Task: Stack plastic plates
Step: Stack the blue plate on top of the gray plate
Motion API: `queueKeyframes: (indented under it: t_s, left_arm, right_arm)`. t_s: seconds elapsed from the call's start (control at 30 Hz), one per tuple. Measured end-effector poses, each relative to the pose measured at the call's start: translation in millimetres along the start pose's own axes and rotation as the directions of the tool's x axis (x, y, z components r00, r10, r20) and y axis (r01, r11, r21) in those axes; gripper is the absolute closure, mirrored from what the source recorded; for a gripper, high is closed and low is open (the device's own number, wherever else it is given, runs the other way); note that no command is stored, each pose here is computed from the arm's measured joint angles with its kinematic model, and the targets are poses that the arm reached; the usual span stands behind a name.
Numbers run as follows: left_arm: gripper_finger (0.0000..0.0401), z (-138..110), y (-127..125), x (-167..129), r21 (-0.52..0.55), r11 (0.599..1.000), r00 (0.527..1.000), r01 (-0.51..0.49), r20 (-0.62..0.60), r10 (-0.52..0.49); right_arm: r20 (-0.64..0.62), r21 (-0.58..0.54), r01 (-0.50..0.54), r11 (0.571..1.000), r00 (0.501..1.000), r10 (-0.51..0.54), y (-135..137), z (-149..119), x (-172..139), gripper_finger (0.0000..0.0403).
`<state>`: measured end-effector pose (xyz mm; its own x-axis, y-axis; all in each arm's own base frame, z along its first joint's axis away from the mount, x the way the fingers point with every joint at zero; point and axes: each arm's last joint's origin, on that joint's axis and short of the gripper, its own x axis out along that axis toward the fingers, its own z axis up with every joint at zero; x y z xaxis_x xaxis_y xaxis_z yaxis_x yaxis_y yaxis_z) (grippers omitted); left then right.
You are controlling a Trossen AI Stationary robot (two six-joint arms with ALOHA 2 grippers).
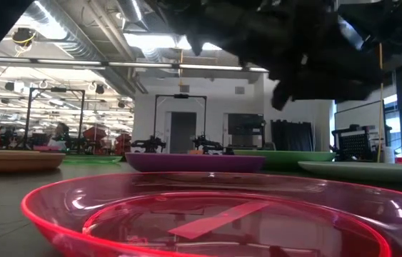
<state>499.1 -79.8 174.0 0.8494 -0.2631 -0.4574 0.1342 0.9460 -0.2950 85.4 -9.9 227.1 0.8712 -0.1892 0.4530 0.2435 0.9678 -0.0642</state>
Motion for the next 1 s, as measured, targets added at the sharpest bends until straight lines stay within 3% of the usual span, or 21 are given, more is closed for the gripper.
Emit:
queueKeyframes:
  t_s: [0.17, 0.5, 0.67, 1.0]
  left_arm:
    - [0.0259, -0.6, -13.6, 20.6, -0.069, 0.991, 0.993, -0.117, -0.021, 0.116]
    - [0.0259, -11.3, -11.1, 50.5, -0.244, 0.949, 0.975, -0.199, -0.15, 0.166]
    - [0.0259, -16.4, -9.4, 50.1, -0.235, 0.94, 0.957, -0.248, -0.212, 0.199]
    - [0.0259, -20.4, -7.0, 51.9, -0.267, 0.942, 0.967, -0.202, -0.204, 0.149]
  right_arm:
    - [-0.039, -0.005, 0.036, 0.999, 0.999, -0.036, -0.2, -4.3, 3.6, 0.04]
    - [-0.113, 0.005, 0.071, 0.997, 0.991, -0.07, 0.1, -12.3, 6.9, 0.04]
    - [-0.115, 0.005, 0.071, 0.997, 0.991, -0.07, 0.1, -12.5, 6.8, 0.04]
    - [-0.109, 0.007, 0.06, 0.998, 0.992, -0.059, 0.4, -12.0, 6.9, 0.04]
